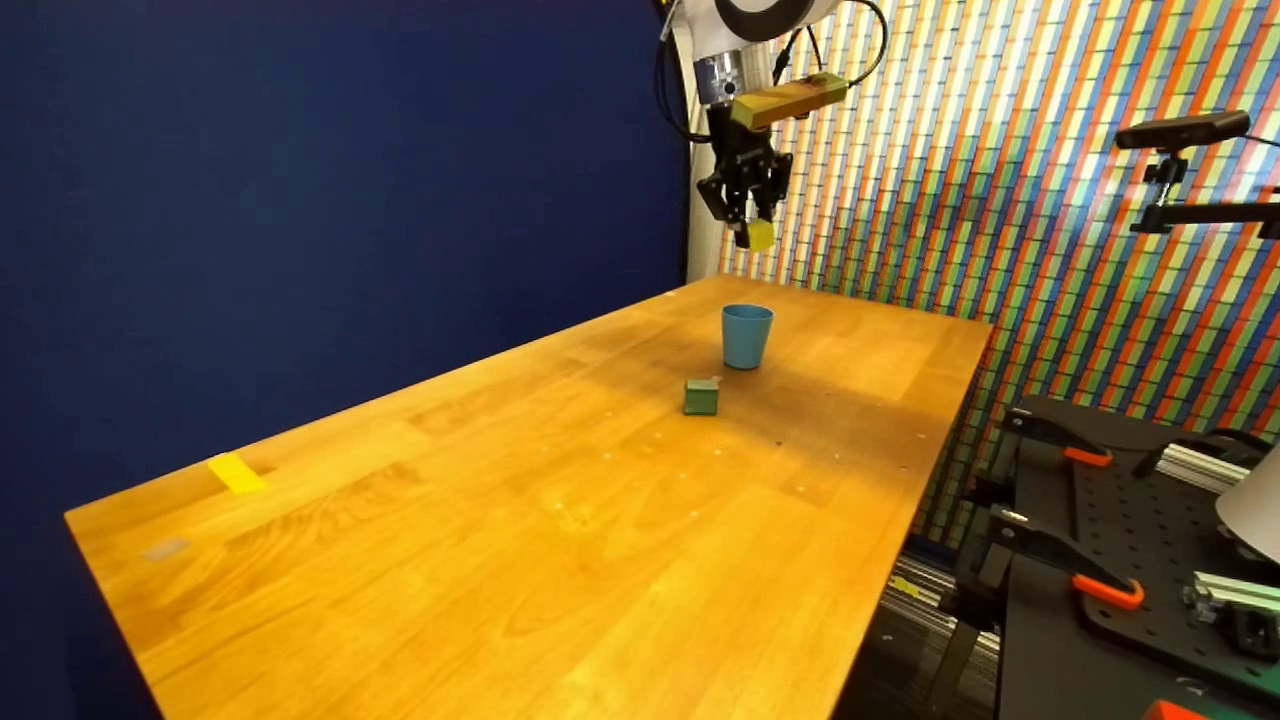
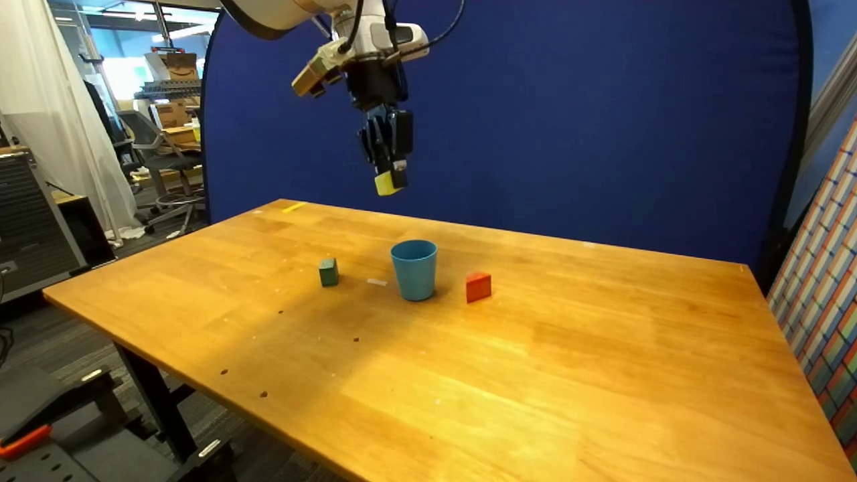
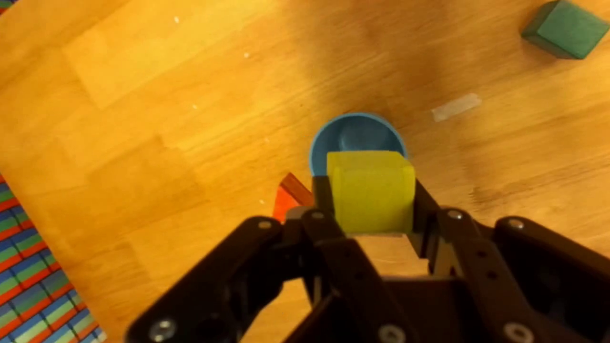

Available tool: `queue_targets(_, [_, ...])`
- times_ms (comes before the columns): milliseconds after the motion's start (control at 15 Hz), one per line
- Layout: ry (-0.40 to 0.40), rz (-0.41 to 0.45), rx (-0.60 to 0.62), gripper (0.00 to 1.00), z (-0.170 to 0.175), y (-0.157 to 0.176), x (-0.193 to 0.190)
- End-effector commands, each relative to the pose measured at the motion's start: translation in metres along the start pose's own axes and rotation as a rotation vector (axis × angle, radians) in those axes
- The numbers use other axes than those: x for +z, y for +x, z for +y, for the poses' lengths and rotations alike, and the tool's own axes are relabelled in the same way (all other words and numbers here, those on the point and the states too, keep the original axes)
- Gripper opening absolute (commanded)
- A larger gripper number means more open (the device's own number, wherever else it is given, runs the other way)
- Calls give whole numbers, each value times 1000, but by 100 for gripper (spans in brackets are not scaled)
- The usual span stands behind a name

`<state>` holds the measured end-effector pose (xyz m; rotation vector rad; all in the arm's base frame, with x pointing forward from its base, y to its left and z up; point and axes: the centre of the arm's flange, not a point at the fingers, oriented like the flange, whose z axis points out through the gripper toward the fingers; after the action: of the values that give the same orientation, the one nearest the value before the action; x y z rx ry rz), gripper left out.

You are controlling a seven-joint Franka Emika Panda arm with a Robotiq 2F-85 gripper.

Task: Put the yellow block in the blue cup

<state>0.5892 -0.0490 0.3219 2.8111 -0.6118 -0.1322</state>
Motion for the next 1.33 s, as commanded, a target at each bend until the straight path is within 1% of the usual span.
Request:
queue_targets(0, [-13, -17, 44, 16, 19, 0, 17])
queue_targets(267, [-22, -56, 40, 16, 15, 13, 48])
queue_targets(400, [-23, -78, 34, 16, 8, 18, 64])
queue_targets(667, [-40, -97, 13, 16, -6, 24, 86])
queue_targets(867, [-50, -93, -2, 16, -16, 29, 91])
queue_targets(1133, [-51, -74, -17, 16, -29, 39, 86])
queue_targets(1200, [-48, -73, -19, 17, -31, 41, 84])
queue_targets(1267, [-42, -67, -22, 64, -32, 43, 83])
